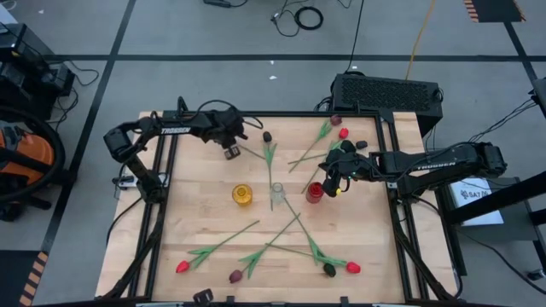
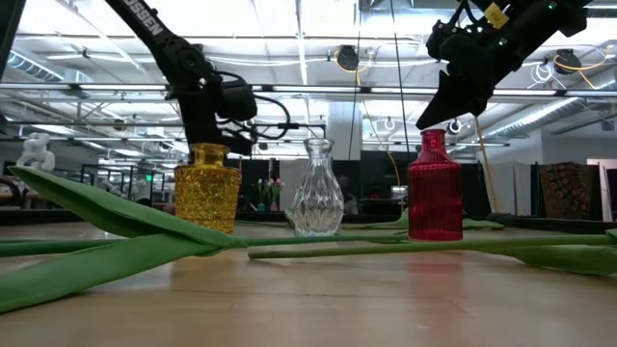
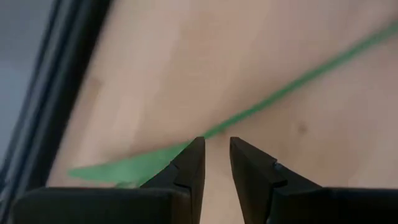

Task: Sort flowers into vase by color
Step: Put the top left red tulip into the yellow vase

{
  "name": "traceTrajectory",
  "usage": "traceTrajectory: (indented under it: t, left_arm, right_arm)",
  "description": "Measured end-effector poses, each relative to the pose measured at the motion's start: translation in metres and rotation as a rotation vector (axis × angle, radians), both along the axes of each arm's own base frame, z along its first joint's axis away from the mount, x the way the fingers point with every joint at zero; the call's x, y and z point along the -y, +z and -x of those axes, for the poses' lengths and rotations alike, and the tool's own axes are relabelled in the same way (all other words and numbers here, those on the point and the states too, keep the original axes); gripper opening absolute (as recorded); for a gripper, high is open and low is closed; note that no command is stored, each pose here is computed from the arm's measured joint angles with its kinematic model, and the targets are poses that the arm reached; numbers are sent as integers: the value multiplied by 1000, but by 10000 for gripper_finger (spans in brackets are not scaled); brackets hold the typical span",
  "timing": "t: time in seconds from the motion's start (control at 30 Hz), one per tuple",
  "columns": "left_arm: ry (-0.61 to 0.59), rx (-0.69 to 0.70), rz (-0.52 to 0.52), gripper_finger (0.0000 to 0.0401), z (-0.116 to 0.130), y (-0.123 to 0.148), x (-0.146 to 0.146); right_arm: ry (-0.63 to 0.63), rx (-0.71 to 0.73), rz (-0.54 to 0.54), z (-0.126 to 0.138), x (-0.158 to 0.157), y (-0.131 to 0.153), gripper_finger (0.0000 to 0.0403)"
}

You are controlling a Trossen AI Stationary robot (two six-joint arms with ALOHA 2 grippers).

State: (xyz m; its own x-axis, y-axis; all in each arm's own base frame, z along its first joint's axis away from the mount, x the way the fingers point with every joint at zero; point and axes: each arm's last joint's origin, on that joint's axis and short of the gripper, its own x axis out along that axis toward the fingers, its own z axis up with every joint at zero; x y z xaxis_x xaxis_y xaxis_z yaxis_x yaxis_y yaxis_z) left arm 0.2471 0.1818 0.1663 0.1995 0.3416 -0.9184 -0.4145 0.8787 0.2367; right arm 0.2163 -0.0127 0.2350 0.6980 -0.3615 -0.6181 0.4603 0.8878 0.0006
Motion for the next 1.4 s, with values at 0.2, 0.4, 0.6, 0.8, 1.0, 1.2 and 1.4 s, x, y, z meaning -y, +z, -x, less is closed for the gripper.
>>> traceTrajectory:
  t: [0.2,0.4,0.6,0.8,1.0,1.2,1.4]
  left_arm:
    - [-83,-21,21,93,6,0,-6]
    - [-152,-47,-36,173,8,-1,-14]
    - [-260,-103,-32,226,3,-13,-13]
    - [-303,-139,-40,228,-5,-31,-16]
    - [-330,-162,-32,196,-5,-37,-17]
    - [-356,-120,19,87,1,-38,-24]
    - [-394,-125,32,9,3,-36,-28]
  right_arm:
    - [0,1,0,0,0,0,0]
    - [2,0,4,0,0,0,0]
    - [15,-8,19,0,0,0,0]
    - [18,-13,22,0,0,0,0]
    - [22,-16,26,0,0,0,0]
    - [23,-15,27,0,0,0,0]
    - [22,-15,26,0,0,0,0]
